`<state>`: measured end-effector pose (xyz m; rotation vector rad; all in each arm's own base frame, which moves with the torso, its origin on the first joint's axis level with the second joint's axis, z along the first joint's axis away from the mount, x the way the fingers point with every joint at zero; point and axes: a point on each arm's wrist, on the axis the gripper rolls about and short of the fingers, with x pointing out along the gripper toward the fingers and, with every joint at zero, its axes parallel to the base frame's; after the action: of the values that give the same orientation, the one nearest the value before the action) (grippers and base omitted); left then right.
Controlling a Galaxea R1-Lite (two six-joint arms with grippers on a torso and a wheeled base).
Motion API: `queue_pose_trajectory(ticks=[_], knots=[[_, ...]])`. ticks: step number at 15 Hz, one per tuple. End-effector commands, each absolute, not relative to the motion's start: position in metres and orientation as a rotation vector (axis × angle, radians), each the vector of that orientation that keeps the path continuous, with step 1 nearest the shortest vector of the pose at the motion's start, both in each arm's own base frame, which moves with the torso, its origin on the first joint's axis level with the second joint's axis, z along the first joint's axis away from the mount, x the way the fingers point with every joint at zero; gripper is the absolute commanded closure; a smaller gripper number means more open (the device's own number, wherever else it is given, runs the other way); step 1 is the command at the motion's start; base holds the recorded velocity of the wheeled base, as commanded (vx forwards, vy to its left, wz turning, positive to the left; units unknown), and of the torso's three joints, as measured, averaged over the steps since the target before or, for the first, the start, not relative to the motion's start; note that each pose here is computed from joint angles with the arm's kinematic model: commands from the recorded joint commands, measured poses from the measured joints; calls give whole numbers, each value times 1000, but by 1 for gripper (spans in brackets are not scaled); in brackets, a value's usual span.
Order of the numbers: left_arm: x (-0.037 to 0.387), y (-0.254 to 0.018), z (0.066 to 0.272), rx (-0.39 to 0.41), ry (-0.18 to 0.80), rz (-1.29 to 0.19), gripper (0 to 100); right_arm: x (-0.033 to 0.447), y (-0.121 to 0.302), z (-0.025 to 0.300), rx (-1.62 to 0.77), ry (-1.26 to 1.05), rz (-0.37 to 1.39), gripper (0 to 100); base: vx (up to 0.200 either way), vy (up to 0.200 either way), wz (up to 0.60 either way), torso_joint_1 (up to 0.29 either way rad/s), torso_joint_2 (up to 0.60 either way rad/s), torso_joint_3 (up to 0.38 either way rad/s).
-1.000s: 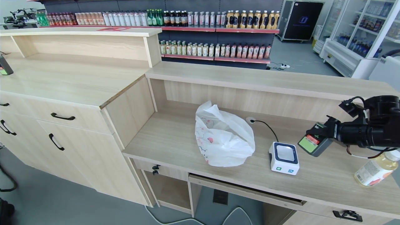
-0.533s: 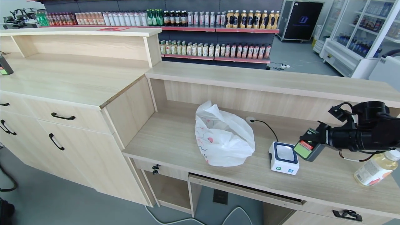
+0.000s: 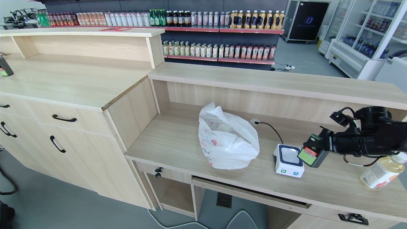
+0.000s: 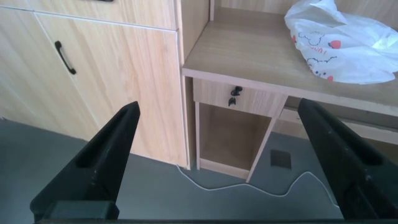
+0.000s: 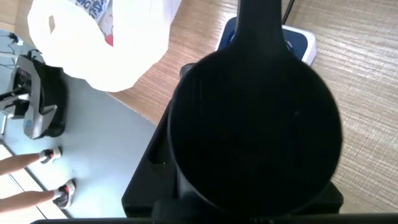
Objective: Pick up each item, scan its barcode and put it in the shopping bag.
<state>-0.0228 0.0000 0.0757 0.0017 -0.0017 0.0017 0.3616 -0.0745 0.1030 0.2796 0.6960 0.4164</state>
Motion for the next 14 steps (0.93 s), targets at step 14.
queue_pose_trajectory(ticks=[14], knots=[[-23, 0, 76, 2, -2, 2, 0, 383, -71, 89, 182, 670, 513, 100, 0, 0, 0, 0, 0, 0]])
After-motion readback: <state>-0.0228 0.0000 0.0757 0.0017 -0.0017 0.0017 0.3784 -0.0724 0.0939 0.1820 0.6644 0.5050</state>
